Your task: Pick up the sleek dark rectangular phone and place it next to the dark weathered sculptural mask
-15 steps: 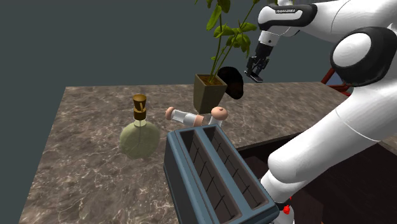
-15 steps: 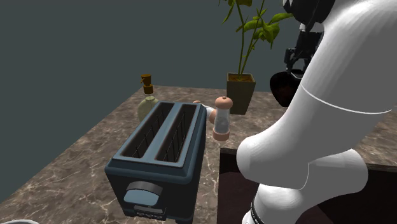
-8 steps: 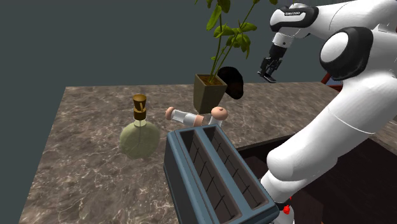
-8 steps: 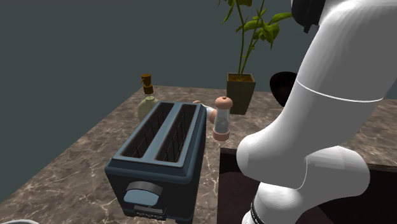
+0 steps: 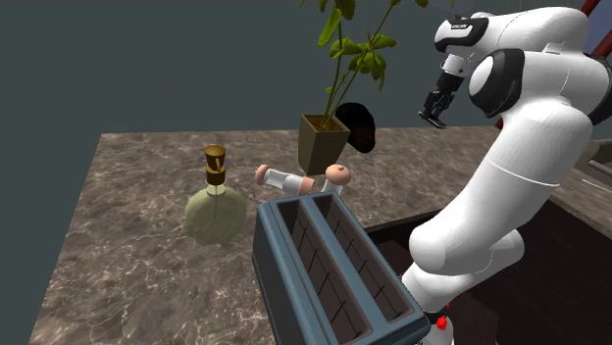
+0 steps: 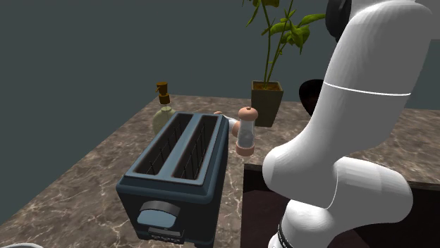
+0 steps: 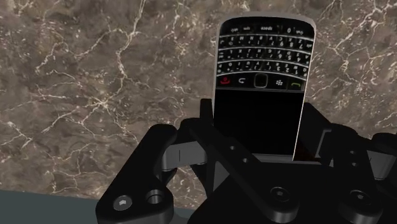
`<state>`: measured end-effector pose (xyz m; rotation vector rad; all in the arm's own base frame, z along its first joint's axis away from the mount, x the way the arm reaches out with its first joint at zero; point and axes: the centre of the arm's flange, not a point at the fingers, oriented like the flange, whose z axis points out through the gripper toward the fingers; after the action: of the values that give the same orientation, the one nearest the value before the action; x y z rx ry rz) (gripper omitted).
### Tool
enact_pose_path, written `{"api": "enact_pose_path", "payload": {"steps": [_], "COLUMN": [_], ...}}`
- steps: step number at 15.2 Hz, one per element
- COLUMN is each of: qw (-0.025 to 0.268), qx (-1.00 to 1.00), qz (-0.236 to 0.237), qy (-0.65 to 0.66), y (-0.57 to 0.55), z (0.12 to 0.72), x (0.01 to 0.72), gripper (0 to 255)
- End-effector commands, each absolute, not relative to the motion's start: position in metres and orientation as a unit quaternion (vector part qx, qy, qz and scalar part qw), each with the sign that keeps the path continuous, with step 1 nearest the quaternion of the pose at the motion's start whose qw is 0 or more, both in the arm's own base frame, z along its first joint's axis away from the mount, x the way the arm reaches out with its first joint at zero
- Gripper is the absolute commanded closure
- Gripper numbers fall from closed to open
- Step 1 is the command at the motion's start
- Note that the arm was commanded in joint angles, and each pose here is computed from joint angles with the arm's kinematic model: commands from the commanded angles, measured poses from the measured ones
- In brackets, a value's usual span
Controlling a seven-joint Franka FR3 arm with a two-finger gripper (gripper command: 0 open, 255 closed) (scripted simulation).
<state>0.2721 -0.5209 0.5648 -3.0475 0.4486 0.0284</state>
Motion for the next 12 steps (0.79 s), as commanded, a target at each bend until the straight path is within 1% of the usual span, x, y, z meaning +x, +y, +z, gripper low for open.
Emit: {"api": "enact_pose_path", "payload": {"steps": [1,12], "qw": [0.030,0.030], "qx": [-0.989,-0.989], "qz": [0.009,0.009], "qy": [0.144,0.144], "y": [-0.533,-0.533], "z": [0.560,0.502], "x": [0.266,0.266], "gripper": [255,255]}}
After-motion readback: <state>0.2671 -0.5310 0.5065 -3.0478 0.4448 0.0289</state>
